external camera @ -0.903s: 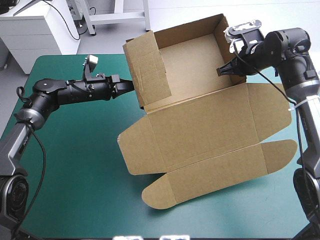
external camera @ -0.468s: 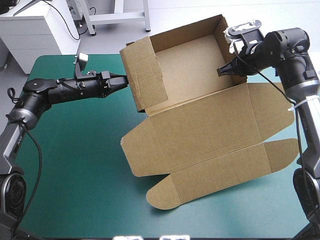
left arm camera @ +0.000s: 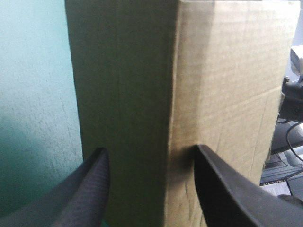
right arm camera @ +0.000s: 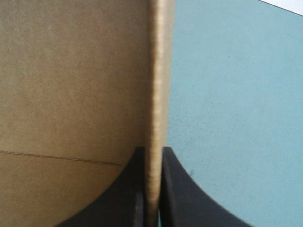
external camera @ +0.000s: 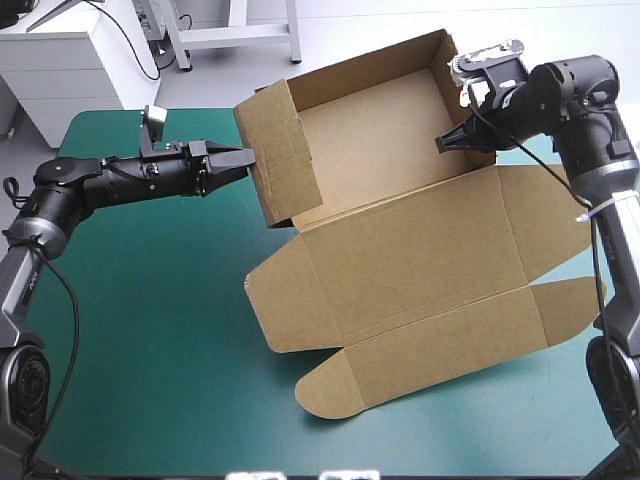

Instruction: Fold the box

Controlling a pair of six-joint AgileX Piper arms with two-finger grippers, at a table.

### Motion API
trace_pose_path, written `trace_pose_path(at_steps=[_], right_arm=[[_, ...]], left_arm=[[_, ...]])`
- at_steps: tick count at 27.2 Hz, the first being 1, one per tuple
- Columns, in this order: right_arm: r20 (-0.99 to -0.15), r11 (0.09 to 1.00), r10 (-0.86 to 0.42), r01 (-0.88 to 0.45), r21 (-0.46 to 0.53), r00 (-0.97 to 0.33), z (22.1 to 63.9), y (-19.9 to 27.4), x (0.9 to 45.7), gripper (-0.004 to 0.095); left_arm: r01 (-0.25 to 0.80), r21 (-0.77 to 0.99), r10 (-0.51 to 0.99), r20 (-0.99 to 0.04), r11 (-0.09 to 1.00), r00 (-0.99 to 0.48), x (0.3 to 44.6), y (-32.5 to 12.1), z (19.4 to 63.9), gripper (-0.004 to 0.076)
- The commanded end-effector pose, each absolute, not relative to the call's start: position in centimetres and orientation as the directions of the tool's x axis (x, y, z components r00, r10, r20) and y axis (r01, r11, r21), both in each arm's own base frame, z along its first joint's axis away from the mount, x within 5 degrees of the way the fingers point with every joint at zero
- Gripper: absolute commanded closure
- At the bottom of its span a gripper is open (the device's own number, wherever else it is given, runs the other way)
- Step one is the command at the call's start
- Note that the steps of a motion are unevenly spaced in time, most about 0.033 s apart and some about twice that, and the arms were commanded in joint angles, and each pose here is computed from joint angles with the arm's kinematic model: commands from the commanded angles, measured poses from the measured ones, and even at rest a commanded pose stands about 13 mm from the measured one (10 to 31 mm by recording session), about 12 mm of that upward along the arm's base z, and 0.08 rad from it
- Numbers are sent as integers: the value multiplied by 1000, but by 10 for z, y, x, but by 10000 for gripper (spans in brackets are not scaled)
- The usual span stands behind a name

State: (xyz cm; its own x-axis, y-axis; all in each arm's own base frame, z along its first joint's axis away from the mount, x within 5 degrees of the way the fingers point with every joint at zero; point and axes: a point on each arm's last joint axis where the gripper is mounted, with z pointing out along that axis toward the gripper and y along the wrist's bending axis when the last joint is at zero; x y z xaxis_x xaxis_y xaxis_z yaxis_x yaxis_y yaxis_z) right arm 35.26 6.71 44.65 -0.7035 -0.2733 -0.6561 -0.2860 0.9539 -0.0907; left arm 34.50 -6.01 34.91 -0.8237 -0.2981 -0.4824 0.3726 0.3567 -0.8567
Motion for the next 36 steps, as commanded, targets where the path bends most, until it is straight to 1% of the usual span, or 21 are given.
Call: trace_pose_path(at_steps=[1, 4, 8, 11, 18, 20, 24, 25, 26, 30, 33, 34, 36], right_arm=[[-712, 956, -256, -282, -84, -654, 471, 65, 336, 926], [-712, 957, -252, -280, -82, -655, 471, 65, 336, 926], [-712, 957, -252, -280, -82, -655, 471, 65, 336, 926], [-712, 957, -252, -280, -82, -655, 471, 65, 336, 926], [-716, 960, -240, -271, -73, -656, 471, 65, 336, 926], [-722, 960, -235, -270, -70, -651, 471, 66, 337, 925], [-735, 966, -207, -253, -51, -645, 473, 66, 338, 920], [-744, 966, -206, -252, -52, -636, 473, 66, 339, 920], [-746, 966, -205, -252, -52, -634, 474, 66, 339, 919], [-749, 966, -205, -252, -52, -630, 474, 66, 339, 920], [-751, 966, -206, -252, -54, -627, 475, 67, 339, 920], [-751, 965, -210, -255, -58, -626, 475, 68, 339, 920], [-755, 960, -231, -269, -76, -614, 476, 74, 336, 919]], left_arm=[[453, -858, -333, -512, 241, -792, 332, -64, 385, 296], [458, -861, -324, -508, 222, -798, 330, -64, 386, 267], [461, -852, -283, -520, 249, -806, 328, -67, 382, 267], [465, -849, -264, -522, 250, -811, 327, -72, 381, 267], [458, -861, -286, -506, 221, -814, 328, -83, 384, 267], [463, -854, -280, -517, 239, -809, 327, -88, 383, 267], [440, -831, -265, -534, 341, -803, 325, -103, 382, 267], [422, -810, -279, -550, 408, -787, 324, -109, 381, 267], [408, -801, -290, -555, 437, -779, 323, -112, 383, 267], [390, -751, -308, -601, 533, -738, 317, -123, 388, 267], [388, -693, -278, -643, 608, -713, 310, -133, 390, 267], [377, -683, -269, -642, 625, -718, 308, -136, 390, 267], [319, -652, -283, -646, 688, -709, 309, -140, 386, 267]])
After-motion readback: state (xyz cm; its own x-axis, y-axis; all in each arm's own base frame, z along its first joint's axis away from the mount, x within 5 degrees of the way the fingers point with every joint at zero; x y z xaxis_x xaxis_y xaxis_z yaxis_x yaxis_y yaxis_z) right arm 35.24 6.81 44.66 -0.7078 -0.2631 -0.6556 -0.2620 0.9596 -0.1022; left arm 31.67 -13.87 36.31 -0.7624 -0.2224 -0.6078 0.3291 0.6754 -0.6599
